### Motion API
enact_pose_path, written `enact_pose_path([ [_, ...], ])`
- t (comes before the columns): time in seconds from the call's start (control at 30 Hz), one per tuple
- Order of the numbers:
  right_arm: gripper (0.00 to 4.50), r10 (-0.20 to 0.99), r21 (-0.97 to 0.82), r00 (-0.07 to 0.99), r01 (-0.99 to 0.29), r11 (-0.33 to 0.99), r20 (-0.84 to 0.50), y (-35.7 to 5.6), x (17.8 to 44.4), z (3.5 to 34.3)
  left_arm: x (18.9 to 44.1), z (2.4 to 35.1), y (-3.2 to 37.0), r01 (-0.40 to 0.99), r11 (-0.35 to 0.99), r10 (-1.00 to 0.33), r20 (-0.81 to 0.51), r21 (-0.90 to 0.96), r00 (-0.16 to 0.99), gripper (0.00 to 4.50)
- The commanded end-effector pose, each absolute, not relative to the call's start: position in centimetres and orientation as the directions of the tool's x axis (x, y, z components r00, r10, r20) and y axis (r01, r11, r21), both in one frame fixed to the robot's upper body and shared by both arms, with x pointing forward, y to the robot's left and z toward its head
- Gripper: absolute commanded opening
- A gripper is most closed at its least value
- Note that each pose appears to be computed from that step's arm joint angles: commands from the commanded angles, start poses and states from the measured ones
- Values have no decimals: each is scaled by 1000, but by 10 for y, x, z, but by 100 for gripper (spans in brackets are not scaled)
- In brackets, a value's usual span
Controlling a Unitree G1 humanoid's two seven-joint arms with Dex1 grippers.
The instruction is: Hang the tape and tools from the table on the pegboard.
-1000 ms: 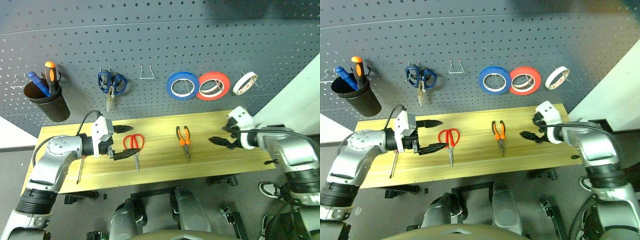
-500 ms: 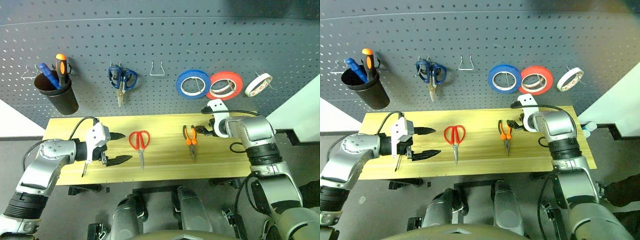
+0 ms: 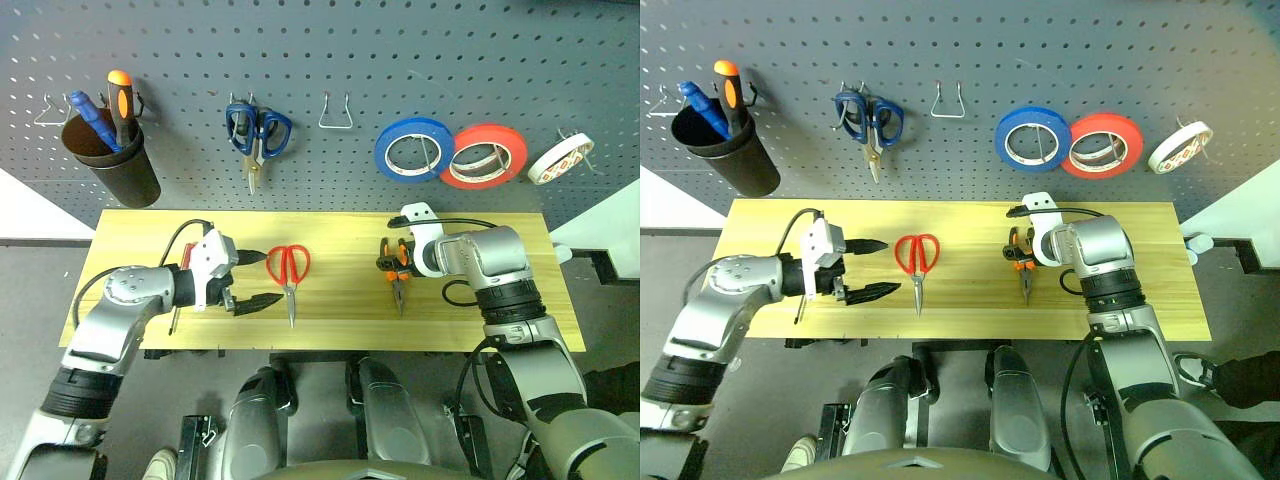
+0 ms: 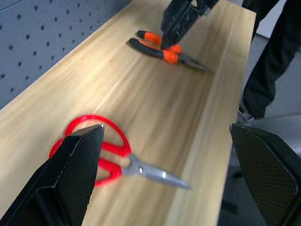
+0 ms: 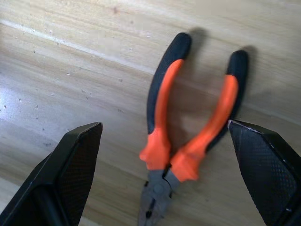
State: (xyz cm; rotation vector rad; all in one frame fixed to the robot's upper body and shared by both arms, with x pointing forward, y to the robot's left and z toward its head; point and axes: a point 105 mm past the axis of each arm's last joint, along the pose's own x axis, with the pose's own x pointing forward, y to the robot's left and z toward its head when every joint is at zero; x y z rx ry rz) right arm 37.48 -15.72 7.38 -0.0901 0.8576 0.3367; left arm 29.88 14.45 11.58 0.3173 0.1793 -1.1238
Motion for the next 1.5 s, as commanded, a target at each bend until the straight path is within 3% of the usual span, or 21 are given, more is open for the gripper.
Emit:
enact_pose_path([
  [0.03, 447, 236, 30, 624, -321, 947, -745, -161, 377, 75, 304, 115, 131, 909, 371, -864, -287, 190, 413, 450],
  [0.3, 447, 244, 57, 612, -308, 950, -752, -155, 373, 68, 320, 114, 105, 918, 330, -888, -258, 218, 381, 450],
  [0.77, 447, 176, 18, 610, -256, 967, -772, -147, 371, 51, 321, 109, 106, 917, 332, -882, -271, 223, 385, 450],
  [0.87, 394, 168, 0, 595, -272, 962, -786, -149, 369, 49, 320, 109, 106, 916, 334, -882, -270, 220, 386, 450],
  [1.07, 212, 165, -29, 588, -307, 951, -792, -148, 367, 49, 318, 107, 111, 914, 341, -878, -273, 219, 393, 450],
  [1.23, 209, 193, -22, 585, -340, 940, -788, -145, 368, 53, 315, 105, 117, 912, 348, -875, -276, 216, 399, 450],
  [1.5, 209, 480, 114, 532, -580, 807, -697, -131, 343, 108, 299, 114, 136, 917, 354, -895, -218, 182, 389, 450],
])
